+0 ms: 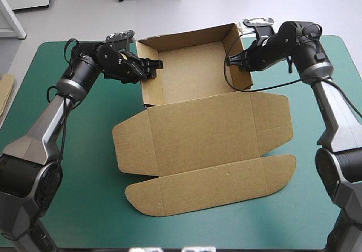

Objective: Fold the box

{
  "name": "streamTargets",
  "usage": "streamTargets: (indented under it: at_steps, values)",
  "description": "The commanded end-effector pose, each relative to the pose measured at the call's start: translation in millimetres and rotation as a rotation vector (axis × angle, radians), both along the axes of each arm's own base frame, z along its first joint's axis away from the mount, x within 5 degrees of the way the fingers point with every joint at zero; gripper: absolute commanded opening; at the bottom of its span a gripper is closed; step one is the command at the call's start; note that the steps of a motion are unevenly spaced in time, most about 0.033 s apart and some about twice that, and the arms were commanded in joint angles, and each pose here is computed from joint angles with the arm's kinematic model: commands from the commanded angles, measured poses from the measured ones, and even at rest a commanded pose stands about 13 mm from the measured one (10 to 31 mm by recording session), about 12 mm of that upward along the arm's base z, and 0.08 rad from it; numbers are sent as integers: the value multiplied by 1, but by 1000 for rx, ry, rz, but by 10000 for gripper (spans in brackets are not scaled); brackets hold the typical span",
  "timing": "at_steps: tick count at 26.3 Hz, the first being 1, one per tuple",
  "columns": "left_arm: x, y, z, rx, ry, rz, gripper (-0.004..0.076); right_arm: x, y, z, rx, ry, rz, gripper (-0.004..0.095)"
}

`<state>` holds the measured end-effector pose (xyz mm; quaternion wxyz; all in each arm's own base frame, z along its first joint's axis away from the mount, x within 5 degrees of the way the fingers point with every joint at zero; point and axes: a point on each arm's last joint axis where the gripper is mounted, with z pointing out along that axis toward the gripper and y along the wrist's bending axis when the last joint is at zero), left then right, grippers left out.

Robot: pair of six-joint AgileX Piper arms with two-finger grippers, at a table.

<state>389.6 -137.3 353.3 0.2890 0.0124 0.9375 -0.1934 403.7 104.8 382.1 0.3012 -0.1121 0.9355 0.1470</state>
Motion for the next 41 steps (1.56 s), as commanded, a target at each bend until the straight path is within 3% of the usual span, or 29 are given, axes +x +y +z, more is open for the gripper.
streamTargets:
  at_steps: [1,6,9,15,17,23,26,34,41]
  values:
    - [-11,-1,37,-74,-118,8,242,-14,-1,37,50,-122,-8,2]
    - [-11,-6,41,-138,-140,-23,-8,-14,-1,36,45,-112,-6,1]
    - [-11,-7,42,-151,-150,-24,-8,-12,0,26,26,-63,3,2]
    - [-10,0,38,-42,-149,-22,-9,-17,24,14,-152,-26,-11,1]
    - [-11,1,37,-18,-140,-23,-8,-18,29,5,-166,24,-1,1]
    - [-10,5,21,125,-63,-36,-8,-18,52,-11,-172,80,17,2]
    - [-8,-1,14,149,-32,-56,-9,-19,63,-18,-199,86,27,2]
    - [1,-26,11,312,14,-125,-8,-20,75,-24,-180,110,21,2]
    - [11,-40,3,340,40,-169,-8,-18,76,-27,-176,122,9,2]
